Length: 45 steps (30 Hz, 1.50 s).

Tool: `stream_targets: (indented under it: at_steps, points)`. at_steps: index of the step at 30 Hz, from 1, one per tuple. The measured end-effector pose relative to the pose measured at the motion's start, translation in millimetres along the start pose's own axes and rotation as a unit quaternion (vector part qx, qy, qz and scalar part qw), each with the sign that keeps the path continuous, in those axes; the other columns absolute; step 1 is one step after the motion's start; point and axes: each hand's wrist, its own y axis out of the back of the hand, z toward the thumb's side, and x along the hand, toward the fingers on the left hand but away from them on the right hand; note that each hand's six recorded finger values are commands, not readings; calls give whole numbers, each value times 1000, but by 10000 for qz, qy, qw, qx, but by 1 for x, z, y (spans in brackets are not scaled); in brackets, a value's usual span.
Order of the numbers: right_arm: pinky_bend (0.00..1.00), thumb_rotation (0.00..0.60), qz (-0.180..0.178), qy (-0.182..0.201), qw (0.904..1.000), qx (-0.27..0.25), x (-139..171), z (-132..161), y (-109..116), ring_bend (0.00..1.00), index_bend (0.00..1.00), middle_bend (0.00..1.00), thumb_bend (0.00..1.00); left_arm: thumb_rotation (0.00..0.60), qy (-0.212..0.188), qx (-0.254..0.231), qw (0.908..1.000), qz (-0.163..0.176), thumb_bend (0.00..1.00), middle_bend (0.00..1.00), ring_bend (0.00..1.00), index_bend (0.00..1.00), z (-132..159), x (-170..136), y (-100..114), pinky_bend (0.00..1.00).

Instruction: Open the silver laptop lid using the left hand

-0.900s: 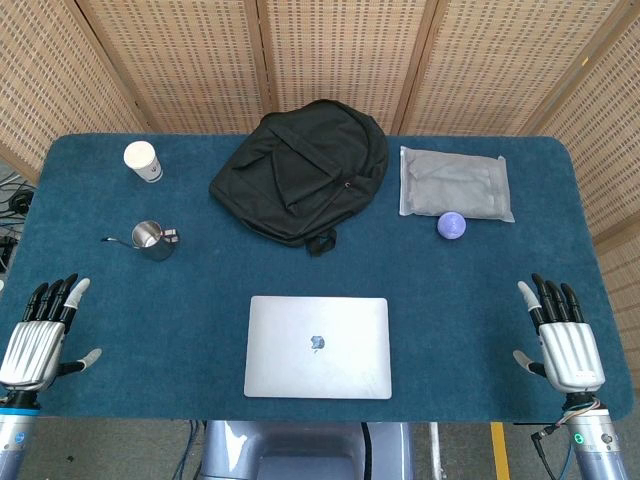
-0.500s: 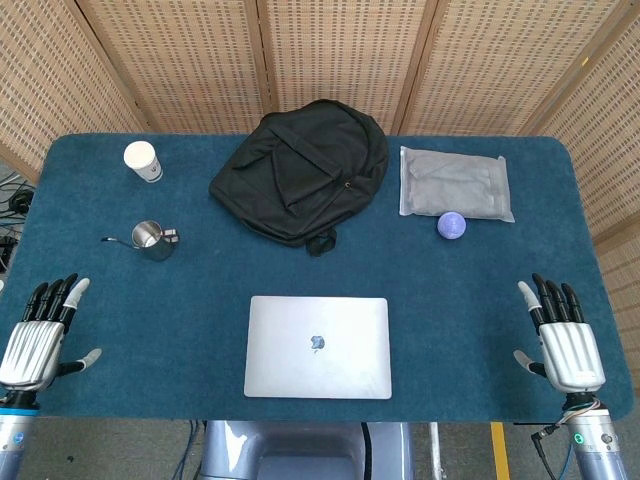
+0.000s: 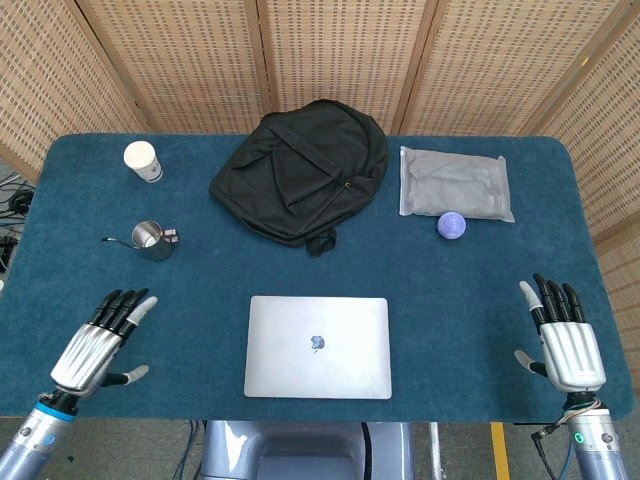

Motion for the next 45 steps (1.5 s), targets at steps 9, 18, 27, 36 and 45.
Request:
stream_targets:
  at_steps: [9,18,27,36,45]
  points:
    - [0,600,14,-63,10000,13,-1,-3,-1,0,0,0,0,600,-1742,537,9822,-449,0,0,0,0,77,36,-26,0]
    - [0,600,7,-73,10000,-5,-2,-4,0,0,0,0,0,600,-2805,823,9556,-382,0,0,0,0,137,69,-54,0]
    - [0,600,-6,-93,9999,-87,-1,-6,2,0,0,0,0,600,-3169,820,9439,-431,0,0,0,0,178,91,-76,0]
    - [0,600,-5,-130,9998,-164,-2,-9,4,0,0,0,0,600,-3335,945,9369,-460,0,0,0,0,202,101,-88,0]
    - [0,600,-18,-159,9996,-237,-2,-12,6,0,0,0,0,600,-3363,1021,9350,-468,0,0,0,0,217,108,-97,0]
